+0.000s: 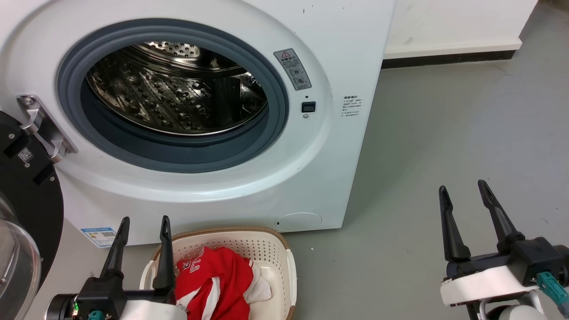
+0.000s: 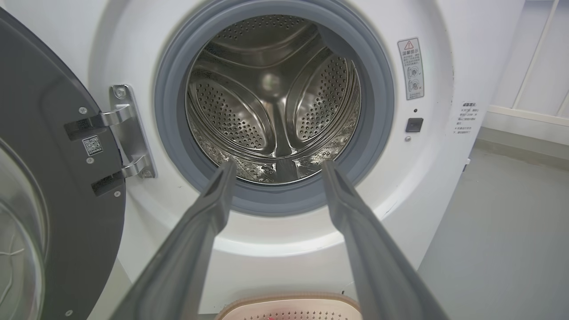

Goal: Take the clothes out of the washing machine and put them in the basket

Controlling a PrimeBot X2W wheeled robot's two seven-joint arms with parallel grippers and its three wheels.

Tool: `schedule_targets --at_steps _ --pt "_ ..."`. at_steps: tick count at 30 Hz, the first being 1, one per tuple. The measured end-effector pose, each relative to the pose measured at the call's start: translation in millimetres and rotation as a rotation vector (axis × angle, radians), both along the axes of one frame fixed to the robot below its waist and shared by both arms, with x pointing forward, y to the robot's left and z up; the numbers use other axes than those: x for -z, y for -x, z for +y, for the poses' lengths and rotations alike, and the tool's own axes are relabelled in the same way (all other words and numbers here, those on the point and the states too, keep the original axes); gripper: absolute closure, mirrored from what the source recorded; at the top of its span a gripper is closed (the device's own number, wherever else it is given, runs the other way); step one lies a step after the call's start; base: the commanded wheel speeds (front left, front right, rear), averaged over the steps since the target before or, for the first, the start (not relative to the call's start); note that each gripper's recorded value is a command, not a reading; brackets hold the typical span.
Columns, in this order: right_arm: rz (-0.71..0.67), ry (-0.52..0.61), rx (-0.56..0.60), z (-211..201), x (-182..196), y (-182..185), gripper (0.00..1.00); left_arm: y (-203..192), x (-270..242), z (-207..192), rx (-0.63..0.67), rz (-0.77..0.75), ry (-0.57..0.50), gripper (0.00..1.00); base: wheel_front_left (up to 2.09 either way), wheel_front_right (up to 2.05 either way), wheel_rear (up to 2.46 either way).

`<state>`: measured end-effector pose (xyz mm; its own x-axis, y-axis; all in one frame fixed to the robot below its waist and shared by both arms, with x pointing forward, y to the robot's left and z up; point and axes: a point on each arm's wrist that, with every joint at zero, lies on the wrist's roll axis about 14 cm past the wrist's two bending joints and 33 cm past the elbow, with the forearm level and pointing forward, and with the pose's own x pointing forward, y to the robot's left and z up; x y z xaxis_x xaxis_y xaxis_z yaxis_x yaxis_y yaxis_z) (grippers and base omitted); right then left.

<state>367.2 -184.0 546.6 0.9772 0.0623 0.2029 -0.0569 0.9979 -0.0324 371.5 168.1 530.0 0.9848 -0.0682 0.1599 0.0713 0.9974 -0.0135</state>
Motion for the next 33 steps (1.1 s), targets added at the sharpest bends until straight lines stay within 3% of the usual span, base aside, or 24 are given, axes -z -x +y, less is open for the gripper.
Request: schedule_targets --at_steps 7,8,15,33 --pt "0.007 0.000 -0.003 1.0 2.4 -1.8 0.00 -2.7 -2.8 -0.7 0.001 -0.010 0.002 0.00 0.00 0.00 0.00" --pt "0.008 0.000 -0.003 0.9 2.7 -2.1 1.00 -3.0 -1.4 -0.7 0.001 -0.005 0.003 1.00 0.00 0.00 0.00" --pt "0.089 -0.021 0.000 0.4 27.5 2.9 1.00 3.1 26.1 -0.6 0.000 0.088 0.017 1.00 0.00 0.00 0.00" --pt "0.152 -0.390 0.019 -10.2 40.0 2.4 1.00 0.4 40.5 13.1 -0.043 0.181 0.366 1.00 0.00 0.00 0.00"
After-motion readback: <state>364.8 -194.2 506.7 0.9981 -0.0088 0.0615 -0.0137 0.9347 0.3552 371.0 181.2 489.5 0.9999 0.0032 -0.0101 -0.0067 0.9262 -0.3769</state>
